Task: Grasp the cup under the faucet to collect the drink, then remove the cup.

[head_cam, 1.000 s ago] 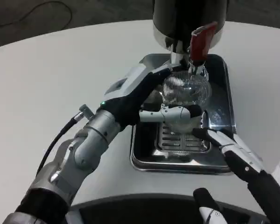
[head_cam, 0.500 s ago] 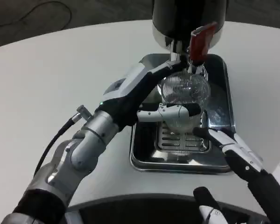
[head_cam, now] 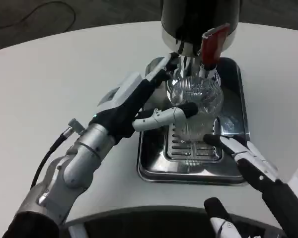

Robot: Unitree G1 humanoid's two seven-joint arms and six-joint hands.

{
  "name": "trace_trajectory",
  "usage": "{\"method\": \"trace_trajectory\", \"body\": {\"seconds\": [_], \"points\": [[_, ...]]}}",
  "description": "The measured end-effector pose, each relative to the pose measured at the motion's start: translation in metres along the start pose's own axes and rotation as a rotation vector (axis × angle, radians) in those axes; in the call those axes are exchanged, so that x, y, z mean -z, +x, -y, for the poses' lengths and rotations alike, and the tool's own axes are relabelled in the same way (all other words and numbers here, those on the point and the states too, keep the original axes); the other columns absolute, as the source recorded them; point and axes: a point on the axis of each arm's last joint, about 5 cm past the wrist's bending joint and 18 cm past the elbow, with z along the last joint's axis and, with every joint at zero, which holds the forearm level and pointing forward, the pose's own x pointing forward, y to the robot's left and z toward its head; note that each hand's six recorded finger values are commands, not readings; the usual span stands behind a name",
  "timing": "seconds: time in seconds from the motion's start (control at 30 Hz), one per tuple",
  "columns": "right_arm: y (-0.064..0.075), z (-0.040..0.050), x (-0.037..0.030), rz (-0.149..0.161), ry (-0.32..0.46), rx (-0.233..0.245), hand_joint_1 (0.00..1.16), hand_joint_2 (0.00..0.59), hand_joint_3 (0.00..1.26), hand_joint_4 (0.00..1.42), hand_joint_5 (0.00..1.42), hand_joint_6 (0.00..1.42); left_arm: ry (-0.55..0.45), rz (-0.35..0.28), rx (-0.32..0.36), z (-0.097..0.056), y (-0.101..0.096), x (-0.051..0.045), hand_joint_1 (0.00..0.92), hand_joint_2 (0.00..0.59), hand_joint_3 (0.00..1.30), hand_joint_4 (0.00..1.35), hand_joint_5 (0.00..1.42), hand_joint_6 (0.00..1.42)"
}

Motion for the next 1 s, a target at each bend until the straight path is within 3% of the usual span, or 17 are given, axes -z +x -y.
{"method": "trace_trajectory", "body": {"seconds": [0.17,0.43,0.77,1.0], "points": [[0.000,-0.0004,-0.0001,0.000,0.003,-0.001,0.61,0.488,0.13,0.07,0.00,0.00,-0.023,-0.005,-0.010,0.004,-0.012,0.0019,0.024,0.001,0.00,0.10,0.18,0.23],[0.000,-0.0007,0.0000,-0.004,0.005,0.007,0.60,0.490,0.13,0.07,0.00,0.00,-0.078,0.014,-0.085,0.000,-0.027,-0.0040,0.027,0.003,0.04,0.14,0.22,0.25],[-0.001,-0.0009,0.0007,-0.010,0.005,0.014,0.60,0.490,0.13,0.07,0.00,0.00,-0.148,0.082,-0.180,-0.020,-0.050,-0.0188,0.005,0.008,0.09,0.18,0.24,0.26],[-0.001,-0.0008,0.0010,-0.011,0.004,0.014,0.60,0.490,0.13,0.07,0.00,0.00,-0.251,0.129,-0.141,-0.039,-0.061,-0.0241,0.000,0.008,0.13,0.12,0.21,0.15]]}}
